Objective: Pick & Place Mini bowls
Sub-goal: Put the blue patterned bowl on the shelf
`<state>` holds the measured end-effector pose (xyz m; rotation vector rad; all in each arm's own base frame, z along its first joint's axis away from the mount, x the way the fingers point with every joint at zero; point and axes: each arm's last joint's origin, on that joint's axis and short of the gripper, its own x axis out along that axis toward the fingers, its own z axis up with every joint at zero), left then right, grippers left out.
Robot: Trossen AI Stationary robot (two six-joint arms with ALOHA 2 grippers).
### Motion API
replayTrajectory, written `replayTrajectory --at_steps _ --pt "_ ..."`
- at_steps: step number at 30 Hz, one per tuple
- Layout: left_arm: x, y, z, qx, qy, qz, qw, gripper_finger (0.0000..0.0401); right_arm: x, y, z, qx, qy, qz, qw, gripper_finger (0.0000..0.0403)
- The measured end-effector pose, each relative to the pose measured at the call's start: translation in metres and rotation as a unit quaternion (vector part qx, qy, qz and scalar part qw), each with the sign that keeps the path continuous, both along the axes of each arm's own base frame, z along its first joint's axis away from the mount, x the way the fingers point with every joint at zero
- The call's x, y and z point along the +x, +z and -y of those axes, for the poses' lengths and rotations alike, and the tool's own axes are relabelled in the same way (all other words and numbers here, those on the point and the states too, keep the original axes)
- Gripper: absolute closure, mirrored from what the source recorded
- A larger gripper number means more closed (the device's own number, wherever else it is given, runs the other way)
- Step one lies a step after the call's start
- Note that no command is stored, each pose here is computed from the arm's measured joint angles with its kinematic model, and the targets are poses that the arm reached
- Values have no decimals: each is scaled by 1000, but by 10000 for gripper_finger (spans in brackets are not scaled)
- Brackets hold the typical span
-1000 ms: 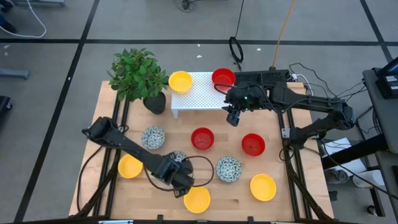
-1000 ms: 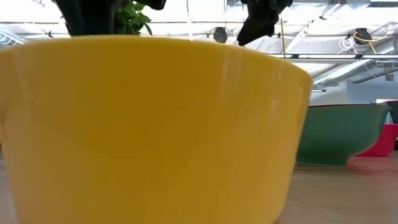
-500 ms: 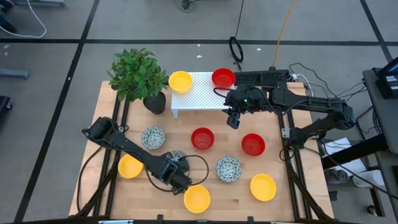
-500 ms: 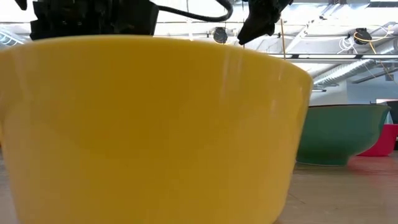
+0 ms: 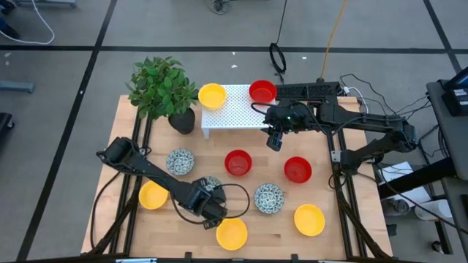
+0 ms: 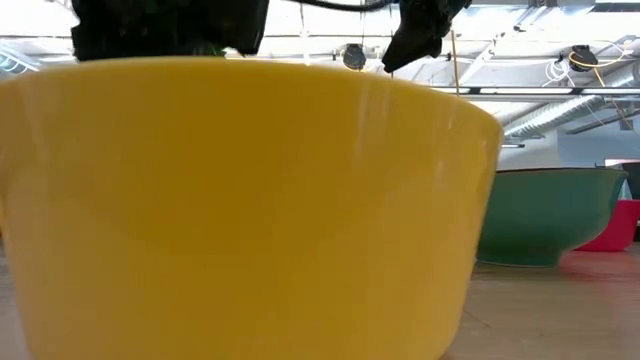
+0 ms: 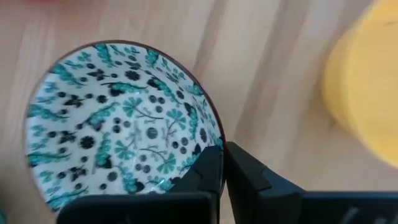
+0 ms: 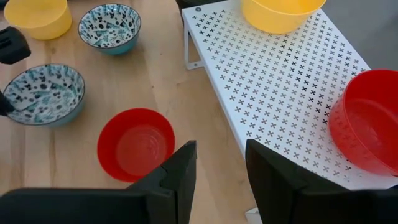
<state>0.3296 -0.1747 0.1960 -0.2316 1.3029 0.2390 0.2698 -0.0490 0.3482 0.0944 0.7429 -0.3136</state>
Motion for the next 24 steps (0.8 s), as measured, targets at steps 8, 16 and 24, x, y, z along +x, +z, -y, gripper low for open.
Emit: replayTrajectory --at_steps 8,16,24 --pt "14 34 7 6 -62 48 997 394 0 0 0 0 0 0 1000 277" --pt "25 61 1 57 -79 93 991 394 0 0 0 0 0 1 1000 277" --pt "36 86 -28 160 -85 103 978 393 -22 21 -2 -27 -10 37 999 277"
